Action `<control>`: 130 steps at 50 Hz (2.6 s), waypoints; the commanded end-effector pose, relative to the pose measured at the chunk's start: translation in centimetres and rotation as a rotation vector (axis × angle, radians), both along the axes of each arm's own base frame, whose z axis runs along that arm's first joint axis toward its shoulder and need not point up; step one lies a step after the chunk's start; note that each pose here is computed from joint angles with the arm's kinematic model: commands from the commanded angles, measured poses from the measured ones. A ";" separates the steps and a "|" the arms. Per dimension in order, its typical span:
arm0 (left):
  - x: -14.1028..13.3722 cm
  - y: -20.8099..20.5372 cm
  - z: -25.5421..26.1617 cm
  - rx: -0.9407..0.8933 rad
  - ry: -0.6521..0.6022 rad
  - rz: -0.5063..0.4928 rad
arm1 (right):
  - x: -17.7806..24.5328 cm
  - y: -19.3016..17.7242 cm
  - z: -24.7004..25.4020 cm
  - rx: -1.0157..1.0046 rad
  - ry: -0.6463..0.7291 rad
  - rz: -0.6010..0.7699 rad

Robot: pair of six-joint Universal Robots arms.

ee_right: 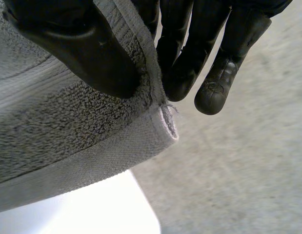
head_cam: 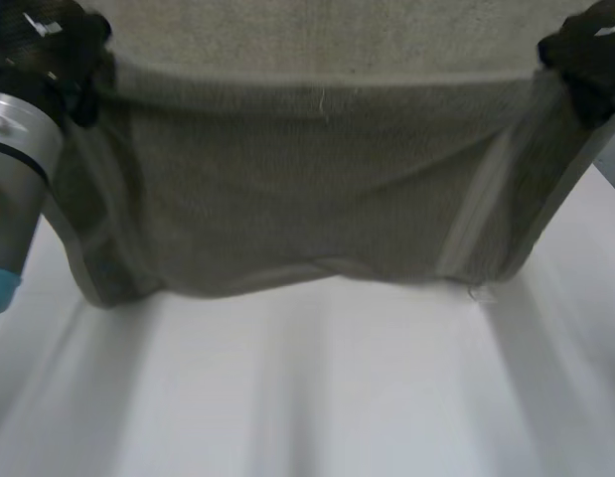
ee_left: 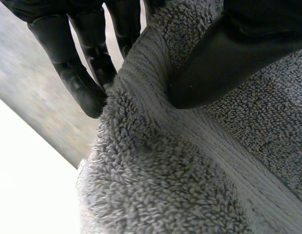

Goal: Fold the towel.

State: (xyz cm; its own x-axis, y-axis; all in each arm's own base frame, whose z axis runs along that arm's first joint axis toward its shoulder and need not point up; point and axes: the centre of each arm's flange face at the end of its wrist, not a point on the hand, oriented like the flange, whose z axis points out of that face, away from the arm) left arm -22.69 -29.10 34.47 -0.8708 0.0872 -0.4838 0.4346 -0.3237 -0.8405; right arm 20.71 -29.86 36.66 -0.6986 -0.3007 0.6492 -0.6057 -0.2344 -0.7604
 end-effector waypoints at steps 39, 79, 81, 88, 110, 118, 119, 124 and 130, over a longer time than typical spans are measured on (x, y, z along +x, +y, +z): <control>-1.3 -3.0 -1.9 0.067 0.367 -0.049 | 5.0 -2.8 -9.8 -0.025 0.050 0.044; 2.6 8.9 -14.6 0.203 -0.166 -0.189 | -2.7 4.4 -8.2 0.213 0.067 0.072; 2.2 7.3 -15.6 0.242 -0.175 -0.192 | -2.3 2.9 -10.3 0.289 0.068 0.088; 0.9 2.5 -18.9 0.348 -0.193 -0.202 | 0.0 -0.2 -13.7 0.368 0.112 0.076; -1.5 -6.6 -21.8 0.329 -0.321 -0.124 | 3.2 -8.2 -18.1 0.119 0.061 -0.057; -2.4 -7.8 -21.9 0.312 -0.273 -0.092 | 3.9 -9.0 -19.5 0.114 0.054 -0.061; -2.4 -7.8 -21.9 0.312 -0.273 -0.092 | 3.9 -9.0 -19.5 0.114 0.054 -0.061; -3.1 -8.5 -22.5 0.304 -0.278 -0.092 | 4.1 -9.2 -20.1 0.115 0.057 -0.081; -3.5 -9.6 -23.2 0.317 -0.285 -0.084 | 4.4 -9.7 -20.7 0.093 0.054 -0.087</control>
State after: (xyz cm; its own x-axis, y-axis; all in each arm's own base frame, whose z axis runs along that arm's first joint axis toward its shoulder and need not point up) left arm -25.81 -37.79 11.93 -0.6950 0.3305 -0.6386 0.6392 -0.1228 -0.7592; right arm 24.84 -39.19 16.42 -0.6873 -0.3164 0.6539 -0.6609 -0.1014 -0.7436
